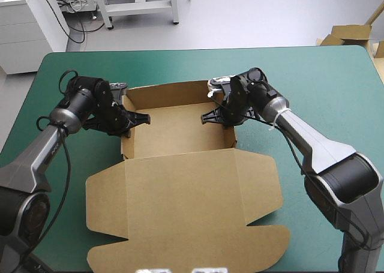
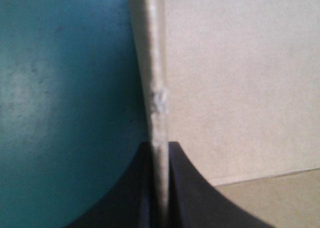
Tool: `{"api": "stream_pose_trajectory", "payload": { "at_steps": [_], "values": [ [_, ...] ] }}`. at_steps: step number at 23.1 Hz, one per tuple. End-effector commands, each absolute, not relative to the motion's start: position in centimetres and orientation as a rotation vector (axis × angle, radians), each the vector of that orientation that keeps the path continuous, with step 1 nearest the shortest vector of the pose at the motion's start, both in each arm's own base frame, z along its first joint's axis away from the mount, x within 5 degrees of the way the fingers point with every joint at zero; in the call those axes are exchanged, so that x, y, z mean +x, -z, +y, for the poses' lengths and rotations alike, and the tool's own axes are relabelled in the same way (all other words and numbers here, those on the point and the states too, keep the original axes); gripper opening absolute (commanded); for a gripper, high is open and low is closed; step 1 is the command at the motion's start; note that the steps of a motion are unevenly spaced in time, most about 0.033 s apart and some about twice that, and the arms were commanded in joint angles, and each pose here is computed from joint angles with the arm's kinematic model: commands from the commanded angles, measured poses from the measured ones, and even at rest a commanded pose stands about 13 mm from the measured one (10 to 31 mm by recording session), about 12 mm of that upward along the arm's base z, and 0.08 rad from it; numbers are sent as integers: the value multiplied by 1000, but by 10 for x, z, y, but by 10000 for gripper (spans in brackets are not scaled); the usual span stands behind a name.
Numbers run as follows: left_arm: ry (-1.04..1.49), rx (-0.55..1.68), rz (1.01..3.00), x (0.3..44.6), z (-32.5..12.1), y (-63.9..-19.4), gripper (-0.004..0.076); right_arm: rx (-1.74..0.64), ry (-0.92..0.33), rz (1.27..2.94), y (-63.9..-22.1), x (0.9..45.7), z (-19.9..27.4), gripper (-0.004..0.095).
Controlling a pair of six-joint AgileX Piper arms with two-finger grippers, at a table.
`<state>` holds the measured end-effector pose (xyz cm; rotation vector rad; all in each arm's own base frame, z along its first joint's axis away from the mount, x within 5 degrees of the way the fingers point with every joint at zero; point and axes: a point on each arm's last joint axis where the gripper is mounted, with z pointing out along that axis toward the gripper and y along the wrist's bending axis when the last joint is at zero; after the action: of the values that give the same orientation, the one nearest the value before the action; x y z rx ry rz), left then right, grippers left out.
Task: Fold the box
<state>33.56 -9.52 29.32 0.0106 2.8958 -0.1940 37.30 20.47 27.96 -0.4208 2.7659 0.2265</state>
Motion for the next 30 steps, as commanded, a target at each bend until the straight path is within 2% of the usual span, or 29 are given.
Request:
{"api": "stream_pose_trajectory", "payload": {
  "at_steps": [1, 3, 6, 10, 14, 16, 17, 18, 19, 20, 21, 23, 30],
  "values": [
    [244, 106, 2813, 347, -111, -320, -8, -418, -146, 2720, -319, 363, 184, -21],
    [239, 152, 2843, 356, -121, -319, -8, -381, -145, 2734, -317, 366, 175, -21],
    [222, 229, 2861, 365, -135, -315, -8, -339, -211, 2777, -310, 367, 169, -21],
    [242, 254, 2861, 373, -147, -304, -8, -355, -119, 2840, -288, 364, 160, -21],
    [229, 312, 2873, 376, -148, -297, 8, -393, -107, 2831, -288, 364, 160, -14],
    [228, 360, 2865, 376, -148, -297, 95, -383, -100, 2821, -291, 365, 160, 75],
    [228, 360, 2865, 376, -148, -297, 190, -352, -90, 2818, -293, 366, 159, 208],
    [228, 360, 2865, 376, -148, -297, 253, -336, -79, 2810, -294, 367, 158, 293],
    [228, 360, 2864, 376, -148, -298, 386, -339, -50, 2786, -299, 369, 157, 426],
    [226, 361, 2863, 376, -148, -298, 449, -342, -33, 2771, -302, 371, 156, 476],
    [225, 362, 2853, 377, -148, -303, 552, -340, -20, 2742, -310, 373, 155, 522],
    [228, 365, 2832, 378, -148, -314, 608, -332, -37, 2700, -323, 376, 156, 524],
    [267, 356, 2650, 378, -148, -370, 603, -329, 34, 2575, -358, 374, 148, 524]
  ]
}}
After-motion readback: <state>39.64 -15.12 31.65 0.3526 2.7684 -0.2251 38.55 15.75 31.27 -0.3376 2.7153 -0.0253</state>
